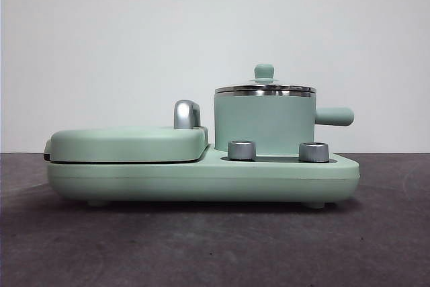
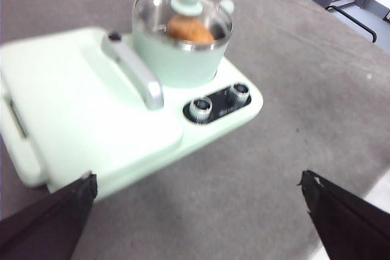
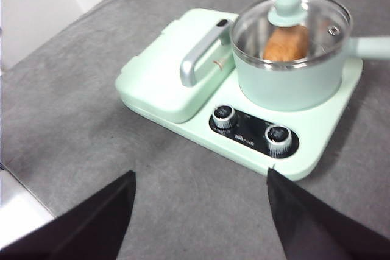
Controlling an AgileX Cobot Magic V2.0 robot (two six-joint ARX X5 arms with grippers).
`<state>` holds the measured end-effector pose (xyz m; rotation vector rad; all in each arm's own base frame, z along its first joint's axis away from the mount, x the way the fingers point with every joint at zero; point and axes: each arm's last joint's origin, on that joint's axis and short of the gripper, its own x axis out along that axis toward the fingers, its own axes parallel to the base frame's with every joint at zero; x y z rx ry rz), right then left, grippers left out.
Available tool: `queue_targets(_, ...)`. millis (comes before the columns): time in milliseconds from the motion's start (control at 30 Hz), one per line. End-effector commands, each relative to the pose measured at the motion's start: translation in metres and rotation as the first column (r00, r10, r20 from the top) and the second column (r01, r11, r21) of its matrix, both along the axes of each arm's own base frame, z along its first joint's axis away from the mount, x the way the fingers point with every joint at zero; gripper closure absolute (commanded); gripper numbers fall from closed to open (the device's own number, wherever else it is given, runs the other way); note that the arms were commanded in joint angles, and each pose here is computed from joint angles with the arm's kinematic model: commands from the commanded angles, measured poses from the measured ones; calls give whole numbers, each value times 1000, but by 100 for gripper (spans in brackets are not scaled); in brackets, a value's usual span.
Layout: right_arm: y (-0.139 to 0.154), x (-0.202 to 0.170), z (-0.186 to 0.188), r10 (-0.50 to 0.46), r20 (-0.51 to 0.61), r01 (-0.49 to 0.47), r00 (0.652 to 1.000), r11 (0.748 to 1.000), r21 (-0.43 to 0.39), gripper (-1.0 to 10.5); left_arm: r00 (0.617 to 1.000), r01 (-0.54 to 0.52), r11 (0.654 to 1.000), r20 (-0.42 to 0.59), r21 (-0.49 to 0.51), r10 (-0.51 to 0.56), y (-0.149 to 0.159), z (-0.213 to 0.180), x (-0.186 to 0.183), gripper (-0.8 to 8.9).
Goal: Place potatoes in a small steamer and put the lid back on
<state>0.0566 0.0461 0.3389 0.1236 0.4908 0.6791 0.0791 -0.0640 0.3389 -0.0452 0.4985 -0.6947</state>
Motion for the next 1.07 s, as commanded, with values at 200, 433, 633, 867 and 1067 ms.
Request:
queue_targets(200,1,1,4,22,43,-22,999,1000,-2,609,1000,-3,999,17,-52,4,2,1,-5,329)
queue_targets(433,1,1,4,21,40,-21,999,1000,1,928,1000,-8,998,15,-64,9,2,2,-4,807)
queue_targets(633,1,1,5,19,43,-19,999,1000,6,928,1000,-9,998,14,-68,10,2,2,-5,807)
queue_targets(867,1,1,5,19,43,-19,999,1000,6,928,1000,-9,998,14,-68,10,2,2,-5,808)
queue_targets(1067,1,1,5,19,43,-19,999,1000,6,928,997,-69,994,23,-80,71,10,-1,-4,807)
